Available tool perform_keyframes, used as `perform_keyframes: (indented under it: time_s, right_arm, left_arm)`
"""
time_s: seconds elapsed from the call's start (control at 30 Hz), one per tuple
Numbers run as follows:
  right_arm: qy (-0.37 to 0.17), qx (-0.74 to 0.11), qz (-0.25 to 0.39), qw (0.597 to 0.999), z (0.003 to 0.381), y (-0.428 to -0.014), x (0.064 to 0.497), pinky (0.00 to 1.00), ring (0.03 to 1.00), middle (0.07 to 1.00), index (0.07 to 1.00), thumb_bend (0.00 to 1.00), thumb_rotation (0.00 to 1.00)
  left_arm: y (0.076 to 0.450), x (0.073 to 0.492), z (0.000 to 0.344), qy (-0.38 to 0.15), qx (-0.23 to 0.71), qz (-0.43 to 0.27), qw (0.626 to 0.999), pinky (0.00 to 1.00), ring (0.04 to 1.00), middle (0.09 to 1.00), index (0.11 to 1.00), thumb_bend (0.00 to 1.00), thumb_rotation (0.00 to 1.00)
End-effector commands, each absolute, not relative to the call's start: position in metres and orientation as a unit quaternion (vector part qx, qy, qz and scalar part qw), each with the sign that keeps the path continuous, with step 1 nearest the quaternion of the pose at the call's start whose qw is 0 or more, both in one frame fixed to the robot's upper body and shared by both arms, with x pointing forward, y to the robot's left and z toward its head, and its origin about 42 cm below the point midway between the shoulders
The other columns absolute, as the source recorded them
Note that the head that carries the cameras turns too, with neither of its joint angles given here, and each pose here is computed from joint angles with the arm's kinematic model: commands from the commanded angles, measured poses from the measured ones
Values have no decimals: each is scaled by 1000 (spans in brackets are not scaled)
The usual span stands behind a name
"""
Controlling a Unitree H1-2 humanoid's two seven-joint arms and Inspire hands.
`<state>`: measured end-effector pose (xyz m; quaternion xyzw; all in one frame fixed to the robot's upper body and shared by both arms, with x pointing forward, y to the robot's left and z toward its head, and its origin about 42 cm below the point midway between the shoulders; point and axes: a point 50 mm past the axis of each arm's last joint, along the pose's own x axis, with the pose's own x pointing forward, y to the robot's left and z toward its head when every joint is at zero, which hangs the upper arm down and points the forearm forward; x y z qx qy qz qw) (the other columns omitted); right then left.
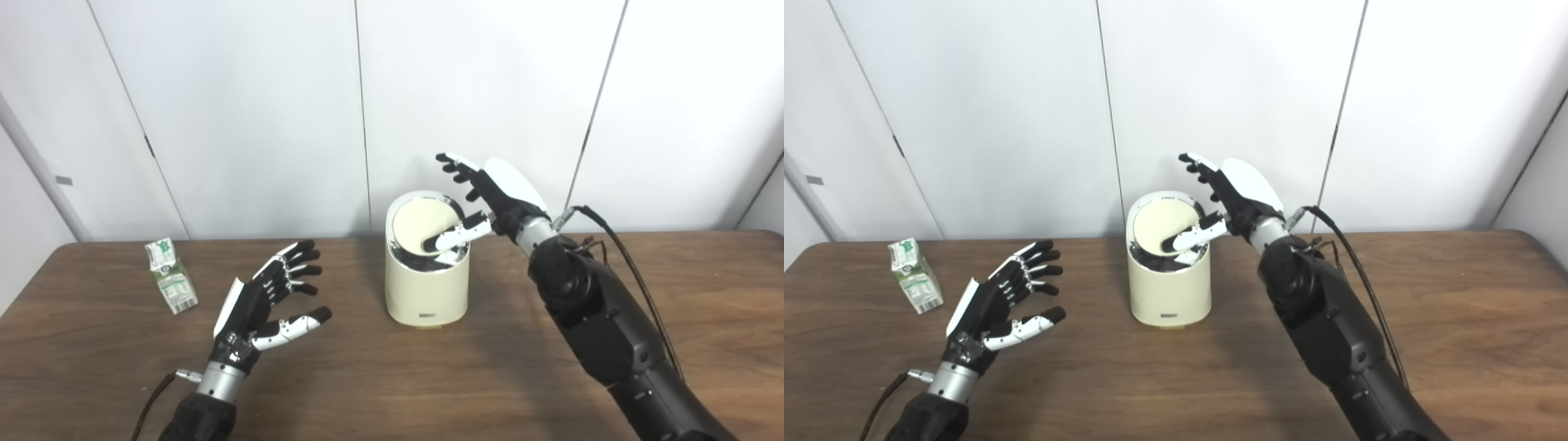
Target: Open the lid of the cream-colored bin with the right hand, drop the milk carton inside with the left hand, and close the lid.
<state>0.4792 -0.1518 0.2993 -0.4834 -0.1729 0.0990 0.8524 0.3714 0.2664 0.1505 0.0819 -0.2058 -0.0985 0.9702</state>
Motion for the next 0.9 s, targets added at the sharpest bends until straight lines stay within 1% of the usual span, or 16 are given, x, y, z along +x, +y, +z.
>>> perform_keyframes:
  time_s: [0.0, 0.07, 0.13, 0.27, 0.37, 0.47, 0.53, 0.57, 0.63, 0.73, 0.8, 0.87]
  right_arm:
    - [-199, -532, 87, 818, 314, -153, 480, 654, 827, 883, 913, 846, 207]
    - [-200, -555, 90, 802, 312, -152, 478, 645, 808, 878, 910, 878, 172]
    - [-196, -568, 94, 794, 311, -151, 476, 651, 814, 884, 909, 894, 144]
    - [-195, -603, 101, 767, 306, -149, 471, 651, 821, 900, 906, 928, 132]
    - [-193, -608, 105, 763, 302, -149, 469, 667, 828, 907, 896, 944, 137]
    - [-187, -593, 107, 776, 303, -150, 467, 681, 836, 915, 906, 917, 158]
    - [-191, -582, 105, 784, 305, -152, 466, 666, 828, 902, 904, 888, 205]
    - [-193, -574, 104, 789, 308, -154, 466, 663, 827, 900, 903, 883, 213]
    - [-198, -555, 102, 802, 312, -158, 466, 689, 833, 892, 904, 831, 282]
    - [-201, -521, 94, 824, 318, -165, 463, 693, 837, 883, 897, 798, 308]
    - [-199, -502, 87, 837, 322, -173, 459, 685, 849, 890, 900, 745, 308]
    - [-202, -490, 79, 845, 323, -181, 455, 669, 846, 896, 905, 715, 316]
  left_arm:
    - [266, 375, 172, -247, 85, -97, 961, 635, 770, 833, 878, 724, 178]
    - [266, 375, 172, -246, 85, -97, 961, 638, 773, 835, 880, 718, 166]
    - [265, 374, 172, -246, 85, -97, 961, 639, 774, 836, 881, 717, 162]
    - [266, 373, 171, -246, 90, -95, 960, 634, 768, 835, 883, 717, 168]
    - [266, 372, 170, -244, 89, -94, 961, 630, 768, 834, 882, 724, 175]
    - [266, 371, 170, -243, 88, -94, 961, 637, 770, 836, 882, 729, 174]
    - [267, 371, 170, -243, 89, -94, 961, 634, 768, 834, 883, 731, 180]
    - [267, 371, 170, -243, 90, -92, 961, 634, 767, 834, 883, 732, 181]
    - [267, 372, 170, -240, 89, -92, 962, 640, 769, 834, 880, 733, 175]
    - [267, 372, 170, -240, 87, -94, 962, 640, 773, 836, 883, 729, 176]
    - [266, 373, 169, -241, 87, -95, 962, 640, 775, 838, 885, 722, 169]
    - [266, 373, 169, -240, 88, -95, 962, 639, 774, 838, 885, 723, 175]
